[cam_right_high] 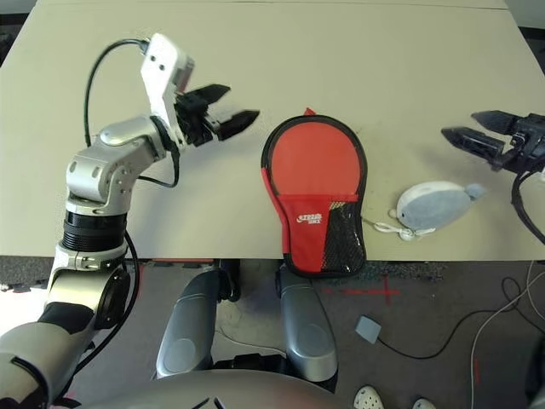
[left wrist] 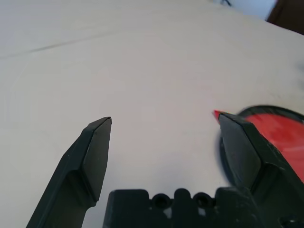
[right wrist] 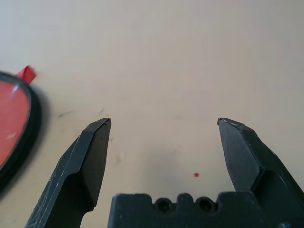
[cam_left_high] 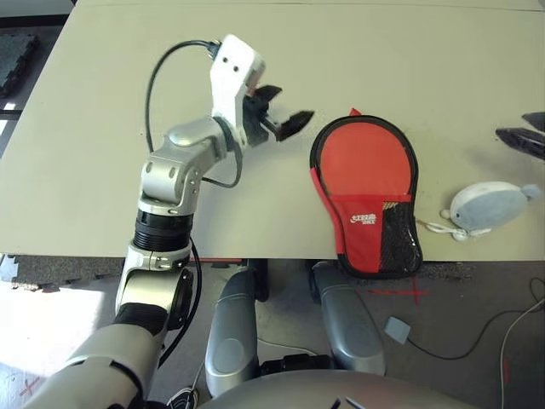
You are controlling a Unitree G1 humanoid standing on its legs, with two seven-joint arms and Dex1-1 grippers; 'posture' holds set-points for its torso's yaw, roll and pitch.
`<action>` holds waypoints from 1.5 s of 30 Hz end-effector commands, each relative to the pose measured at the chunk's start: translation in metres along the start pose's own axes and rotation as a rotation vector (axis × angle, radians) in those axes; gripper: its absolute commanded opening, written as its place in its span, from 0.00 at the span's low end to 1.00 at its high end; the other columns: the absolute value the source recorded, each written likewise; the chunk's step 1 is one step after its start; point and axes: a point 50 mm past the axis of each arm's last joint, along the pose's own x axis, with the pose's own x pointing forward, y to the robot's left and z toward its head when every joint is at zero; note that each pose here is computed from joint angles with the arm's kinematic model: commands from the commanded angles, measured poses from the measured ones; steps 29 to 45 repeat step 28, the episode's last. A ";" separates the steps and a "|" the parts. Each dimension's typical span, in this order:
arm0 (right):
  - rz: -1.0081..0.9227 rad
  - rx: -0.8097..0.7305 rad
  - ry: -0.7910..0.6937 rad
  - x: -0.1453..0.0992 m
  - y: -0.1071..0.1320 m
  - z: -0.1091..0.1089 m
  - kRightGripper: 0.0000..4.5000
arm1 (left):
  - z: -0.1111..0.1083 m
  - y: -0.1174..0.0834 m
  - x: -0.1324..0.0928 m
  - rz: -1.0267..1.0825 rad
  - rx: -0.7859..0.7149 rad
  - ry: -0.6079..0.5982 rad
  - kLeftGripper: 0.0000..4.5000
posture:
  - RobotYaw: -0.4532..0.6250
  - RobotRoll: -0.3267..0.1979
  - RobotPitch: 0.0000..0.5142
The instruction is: Store the ping-pong paddle in its case and zip it.
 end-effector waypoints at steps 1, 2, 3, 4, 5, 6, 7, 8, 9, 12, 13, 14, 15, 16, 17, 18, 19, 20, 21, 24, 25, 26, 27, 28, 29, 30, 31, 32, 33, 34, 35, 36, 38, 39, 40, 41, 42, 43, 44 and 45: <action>-0.176 0.014 -0.092 -0.005 -0.012 -0.007 0.99 | 0.000 0.029 -0.012 0.222 -0.003 -0.063 1.00 | 0.29 0.62 0.53; -0.219 0.006 -0.120 -0.005 -0.013 -0.010 0.99 | 0.001 0.040 -0.018 0.314 0.004 -0.092 1.00 | 0.29 0.62 0.53; -0.264 0.006 -0.140 -0.006 -0.015 -0.014 0.99 | 0.001 0.050 -0.024 0.396 0.002 -0.123 1.00 | 0.29 0.62 0.53; -0.298 0.004 -0.155 -0.007 -0.016 -0.017 0.99 | 0.001 0.057 -0.029 0.457 0.005 -0.146 1.00 | 0.29 0.62 0.53; -0.329 0.000 -0.167 -0.008 -0.017 -0.020 0.99 | -0.001 0.064 -0.034 0.510 0.015 -0.161 1.00 | 0.29 0.62 0.53; -0.364 0.004 -0.179 -0.010 -0.019 -0.023 0.99 | -0.004 0.069 -0.039 0.562 0.025 -0.167 1.00 | 0.29 0.62 0.53; -0.401 0.013 -0.195 -0.011 -0.020 -0.027 0.99 | -0.008 0.076 -0.046 0.613 0.029 -0.176 1.00 | 0.29 0.62 0.53; -0.432 0.015 -0.207 -0.012 -0.022 -0.030 0.99 | -0.013 0.080 -0.052 0.658 0.042 -0.175 1.00 | 0.28 0.62 0.53; -0.458 0.018 -0.216 -0.012 -0.023 -0.033 0.99 | -0.018 0.083 -0.056 0.695 0.062 -0.178 1.00 | 0.28 0.62 0.54; -0.530 0.029 -0.244 -0.013 -0.025 -0.038 0.99 | -0.032 0.091 -0.071 0.831 0.084 -0.188 1.00 | 0.28 0.62 0.54; -0.549 0.030 -0.253 -0.013 -0.025 -0.039 0.99 | -0.035 0.091 -0.075 0.870 0.095 -0.200 1.00 | 0.28 0.62 0.54; -0.568 0.030 -0.258 -0.013 -0.026 -0.040 0.99 | -0.038 0.091 -0.078 0.903 0.105 -0.208 1.00 | 0.27 0.62 0.55; -0.582 0.029 -0.262 -0.013 -0.026 -0.041 0.99 | -0.041 0.091 -0.080 0.928 0.112 -0.213 1.00 | 0.27 0.62 0.55; -0.592 0.029 -0.263 -0.013 -0.027 -0.042 0.99 | -0.042 0.089 -0.081 0.944 0.118 -0.218 1.00 | 0.26 0.62 0.56; -0.596 0.028 -0.266 -0.013 -0.026 -0.042 0.99 | -0.045 0.089 -0.082 0.956 0.125 -0.219 1.00 | 0.26 0.62 0.56; -0.598 0.028 -0.267 -0.013 -0.026 -0.043 0.99 | -0.046 0.088 -0.082 0.962 0.130 -0.221 1.00 | 0.25 0.62 0.58; -0.602 0.032 -0.270 -0.013 -0.024 -0.045 0.99 | -0.050 0.089 -0.084 0.976 0.132 -0.214 1.00 | 0.25 0.62 0.59; -0.604 0.035 -0.270 -0.013 -0.022 -0.047 0.99 | -0.054 0.089 -0.085 0.988 0.126 -0.203 1.00 | 0.25 0.62 0.60; -0.604 0.038 -0.268 -0.012 -0.019 -0.050 0.99 | -0.057 0.088 -0.086 1.003 0.116 -0.196 1.00 | 0.25 0.62 0.60; -0.606 0.045 -0.257 -0.012 -0.015 -0.055 0.99 | -0.059 0.082 -0.081 0.991 0.109 -0.196 1.00 | 0.26 0.62 0.62; -0.607 0.050 -0.252 -0.011 -0.014 -0.057 0.99 | -0.059 0.078 -0.078 0.973 0.107 -0.197 1.00 | 0.26 0.62 0.63; -0.607 0.054 -0.247 -0.010 -0.013 -0.058 0.99 | -0.059 0.075 -0.075 0.959 0.105 -0.196 1.00 | 0.27 0.62 0.63; -0.606 0.056 -0.245 -0.010 -0.012 -0.059 0.99 | -0.060 0.073 -0.074 0.950 0.102 -0.194 1.00 | 0.27 0.62 0.63; -0.606 0.057 -0.244 -0.009 -0.012 -0.058 0.99 | -0.060 0.072 -0.073 0.947 0.101 -0.193 1.00 | 0.27 0.62 0.64; -0.606 0.057 -0.244 -0.009 -0.012 -0.058 0.99 | -0.060 0.072 -0.073 0.947 0.101 -0.193 1.00 | 0.27 0.62 0.64; -0.606 0.057 -0.244 -0.009 -0.012 -0.058 0.99 | -0.060 0.072 -0.073 0.947 0.101 -0.193 1.00 | 0.27 0.62 0.64; -0.606 0.057 -0.244 -0.009 -0.012 -0.058 0.99 | -0.060 0.072 -0.073 0.947 0.101 -0.193 1.00 | 0.27 0.62 0.64; -0.606 0.057 -0.244 -0.009 -0.012 -0.058 0.99 | -0.060 0.072 -0.073 0.947 0.101 -0.193 1.00 | 0.27 0.62 0.64; -0.606 0.057 -0.244 -0.009 -0.012 -0.058 0.99 | -0.060 0.072 -0.073 0.947 0.101 -0.193 1.00 | 0.27 0.62 0.64; -0.606 0.057 -0.244 -0.009 -0.012 -0.058 0.99 | -0.060 0.072 -0.073 0.947 0.101 -0.193 1.00 | 0.27 0.62 0.64; -0.606 0.057 -0.244 -0.009 -0.012 -0.058 0.99 | -0.060 0.072 -0.073 0.947 0.101 -0.193 1.00 | 0.27 0.62 0.64; -0.606 0.057 -0.244 -0.009 -0.012 -0.058 0.99 | -0.060 0.072 -0.073 0.947 0.101 -0.193 1.00 | 0.27 0.62 0.64; -0.606 0.057 -0.244 -0.009 -0.012 -0.058 0.99 | -0.060 0.072 -0.073 0.947 0.101 -0.193 1.00 | 0.27 0.62 0.64; -0.606 0.057 -0.244 -0.009 -0.012 -0.058 0.99 | -0.060 0.072 -0.073 0.947 0.101 -0.193 1.00 | 0.27 0.62 0.64; -0.606 0.057 -0.244 -0.009 -0.012 -0.058 0.99 | -0.060 0.072 -0.073 0.947 0.101 -0.193 1.00 | 0.27 0.62 0.64; -0.606 0.057 -0.244 -0.009 -0.012 -0.058 0.99 | -0.060 0.072 -0.073 0.947 0.101 -0.193 1.00 | 0.27 0.62 0.64; -0.606 0.057 -0.244 -0.009 -0.012 -0.058 0.99 | -0.060 0.072 -0.073 0.947 0.101 -0.193 1.00 | 0.27 0.62 0.64; -0.606 0.057 -0.244 -0.009 -0.012 -0.058 0.99 | -0.060 0.072 -0.073 0.947 0.101 -0.193 1.00 | 0.27 0.62 0.64; -0.606 0.057 -0.244 -0.009 -0.012 -0.058 0.99 | -0.060 0.072 -0.073 0.947 0.101 -0.193 1.00 | 0.27 0.62 0.64; -0.606 0.057 -0.244 -0.009 -0.012 -0.058 0.99 | -0.060 0.072 -0.073 0.947 0.101 -0.193 1.00 | 0.27 0.62 0.64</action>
